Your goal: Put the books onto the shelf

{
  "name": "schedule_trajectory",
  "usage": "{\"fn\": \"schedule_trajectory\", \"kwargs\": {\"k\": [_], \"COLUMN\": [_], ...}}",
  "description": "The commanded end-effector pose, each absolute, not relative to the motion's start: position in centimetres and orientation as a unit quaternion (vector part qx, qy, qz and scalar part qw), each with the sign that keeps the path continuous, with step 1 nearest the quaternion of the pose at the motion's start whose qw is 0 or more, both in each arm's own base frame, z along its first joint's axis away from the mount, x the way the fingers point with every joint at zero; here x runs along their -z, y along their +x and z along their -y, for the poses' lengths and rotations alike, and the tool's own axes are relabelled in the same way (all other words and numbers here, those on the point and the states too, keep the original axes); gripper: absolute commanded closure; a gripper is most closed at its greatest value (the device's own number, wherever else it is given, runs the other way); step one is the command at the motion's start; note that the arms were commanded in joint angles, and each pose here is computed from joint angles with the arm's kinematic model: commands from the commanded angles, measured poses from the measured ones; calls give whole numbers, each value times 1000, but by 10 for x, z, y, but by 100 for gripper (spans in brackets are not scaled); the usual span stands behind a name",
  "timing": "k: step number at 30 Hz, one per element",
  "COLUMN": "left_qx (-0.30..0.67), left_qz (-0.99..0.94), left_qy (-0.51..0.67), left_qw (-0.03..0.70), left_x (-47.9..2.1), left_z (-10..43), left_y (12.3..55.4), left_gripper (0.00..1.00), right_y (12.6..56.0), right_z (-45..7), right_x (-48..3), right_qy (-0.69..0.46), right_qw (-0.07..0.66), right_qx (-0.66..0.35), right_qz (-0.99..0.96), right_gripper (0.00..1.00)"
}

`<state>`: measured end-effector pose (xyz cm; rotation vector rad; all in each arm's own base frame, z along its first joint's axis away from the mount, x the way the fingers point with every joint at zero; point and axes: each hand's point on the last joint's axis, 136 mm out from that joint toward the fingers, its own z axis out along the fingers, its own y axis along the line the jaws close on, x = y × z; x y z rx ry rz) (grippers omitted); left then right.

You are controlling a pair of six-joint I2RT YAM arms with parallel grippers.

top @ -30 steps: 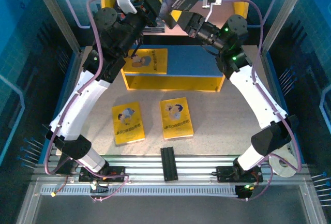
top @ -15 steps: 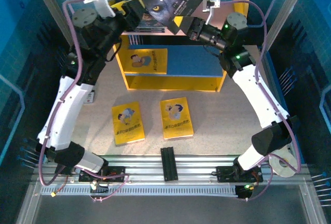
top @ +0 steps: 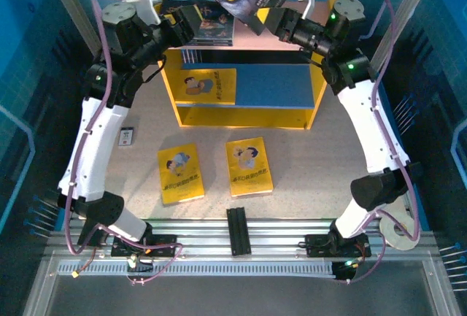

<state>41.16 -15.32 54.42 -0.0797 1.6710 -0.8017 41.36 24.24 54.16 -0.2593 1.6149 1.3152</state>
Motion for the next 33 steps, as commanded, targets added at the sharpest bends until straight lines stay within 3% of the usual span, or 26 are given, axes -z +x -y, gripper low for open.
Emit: {"fn": "schedule_trajectory", "kwargs": {"k": [1, 16, 23, 33], "left_qx": [367, 366, 368, 362], "left_qz": [-722, -724, -725, -730], "left_qy": [-16, -5, -4, -19], "left_qw": [587, 585, 582, 580], "left_x": [-547, -539, -535, -531], "left_z": [161, 164, 166, 157], "left_y": [411, 432, 442, 450], "left_gripper": [31, 29, 28, 28], "right_y": [417, 447, 452, 456], "right_z": [-252, -276, -278, -273], "right_x": [-540, -514, -508, -509], "right_qy": [-128, -135, -134, -142], "right_qw": [492, 453, 446, 437], "right_qx": [-540, -542, -542, -547], "right_qz": [-671, -695, -699, -700], "right_gripper": [91, 88, 78, 88]}}
